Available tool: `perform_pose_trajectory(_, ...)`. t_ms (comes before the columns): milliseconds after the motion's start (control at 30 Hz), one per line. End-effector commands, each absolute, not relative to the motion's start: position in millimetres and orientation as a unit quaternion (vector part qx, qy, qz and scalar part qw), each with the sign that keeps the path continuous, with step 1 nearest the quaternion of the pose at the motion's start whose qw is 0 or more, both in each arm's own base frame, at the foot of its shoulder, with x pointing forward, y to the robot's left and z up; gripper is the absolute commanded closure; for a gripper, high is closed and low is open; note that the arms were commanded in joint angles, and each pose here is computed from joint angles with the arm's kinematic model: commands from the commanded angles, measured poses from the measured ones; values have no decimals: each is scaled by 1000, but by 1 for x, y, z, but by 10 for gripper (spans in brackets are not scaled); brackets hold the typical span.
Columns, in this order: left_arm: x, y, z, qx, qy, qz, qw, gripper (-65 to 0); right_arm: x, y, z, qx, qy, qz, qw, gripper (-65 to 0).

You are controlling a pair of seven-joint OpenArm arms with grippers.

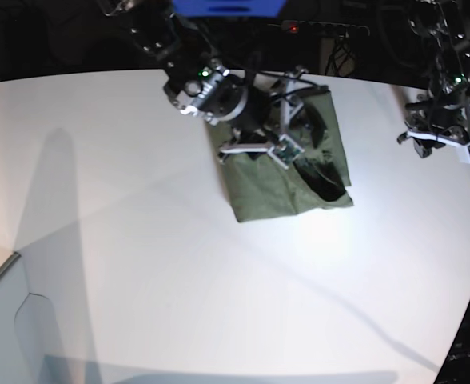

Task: Layout the t-shirt on the table in an organized manner, then fold the t-shirt properly
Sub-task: 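Press and release the folded bundle with the right gripper, then grasp the bundle's edge with the left gripper and fold it over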

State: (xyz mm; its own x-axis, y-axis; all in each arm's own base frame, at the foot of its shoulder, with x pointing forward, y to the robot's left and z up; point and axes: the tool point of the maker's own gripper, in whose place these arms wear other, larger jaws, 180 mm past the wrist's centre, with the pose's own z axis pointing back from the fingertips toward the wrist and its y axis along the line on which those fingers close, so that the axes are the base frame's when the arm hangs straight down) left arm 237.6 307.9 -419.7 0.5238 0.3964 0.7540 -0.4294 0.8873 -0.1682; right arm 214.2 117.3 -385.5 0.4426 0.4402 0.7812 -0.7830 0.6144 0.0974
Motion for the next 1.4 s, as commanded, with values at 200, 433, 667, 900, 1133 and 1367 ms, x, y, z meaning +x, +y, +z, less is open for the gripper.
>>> perform_pose_trajectory(200,249,318,-402,28,-453,228,861,-224,171,168,-401,266,-332,464,777,-281)
perform_pose_trajectory(433,247,319,-403,29,-452,227,862,-225,164,170,-382,269,-355,491,749,-281)
perform_pose_trajectory(667,242,340,-376,51,-478,254,839,-226,196,139,-359,239,-401,468,750,-281)
perform_pose_trajectory(900,249,328,-351,23,-478,260,839,-336,234,105,-357,206,-421,418,778,-281)
perform_pose_trajectory(1133,268,262,-347,-90,-466,248,844,-516,264,68,-357,171,-433,371,803,-281)
perform_pose_trajectory(1367,300,207,-365,-143,-449,242,848,-516,284,26,-363,138,-437,318,830,-281)
